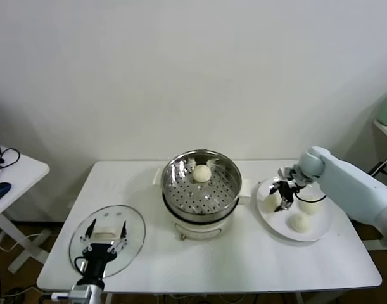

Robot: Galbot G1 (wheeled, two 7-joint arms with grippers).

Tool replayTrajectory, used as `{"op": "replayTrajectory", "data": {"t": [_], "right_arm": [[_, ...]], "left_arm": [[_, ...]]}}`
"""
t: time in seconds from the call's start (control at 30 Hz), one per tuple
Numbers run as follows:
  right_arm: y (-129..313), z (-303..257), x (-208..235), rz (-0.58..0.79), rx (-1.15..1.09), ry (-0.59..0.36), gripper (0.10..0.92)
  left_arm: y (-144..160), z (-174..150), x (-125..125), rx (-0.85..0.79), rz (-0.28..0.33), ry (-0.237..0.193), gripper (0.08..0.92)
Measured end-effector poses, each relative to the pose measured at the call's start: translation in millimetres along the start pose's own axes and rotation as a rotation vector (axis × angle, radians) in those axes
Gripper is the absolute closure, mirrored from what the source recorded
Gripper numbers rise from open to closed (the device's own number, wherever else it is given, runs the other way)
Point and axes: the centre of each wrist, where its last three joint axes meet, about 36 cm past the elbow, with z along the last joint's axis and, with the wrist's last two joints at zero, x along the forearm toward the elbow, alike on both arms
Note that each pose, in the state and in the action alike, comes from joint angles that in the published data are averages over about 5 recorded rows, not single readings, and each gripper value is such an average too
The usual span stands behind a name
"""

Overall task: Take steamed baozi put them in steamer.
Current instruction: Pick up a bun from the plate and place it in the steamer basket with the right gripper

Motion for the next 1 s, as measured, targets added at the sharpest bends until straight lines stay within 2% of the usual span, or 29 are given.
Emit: {"op": "replayTrajectory", "data": {"t": [0.57, 0.77, 1.0], "right_arm": [[-66, -81, 149, 0.119, -0.069, -0.191, 0.327], [-74, -118, 158, 0.094, -0.07, -0.233, 0.329], [-82, -167, 142, 0.04, -0.051, -0.259, 0.327]], "left_arm": [[-8, -7, 0, 0.004, 0.025, -0.02, 0.177], [-10, -7, 3, 0.005, 0.038, -0.022, 0.177], [-14, -11, 5, 0.011, 0.046, -0.026, 0.177]]}}
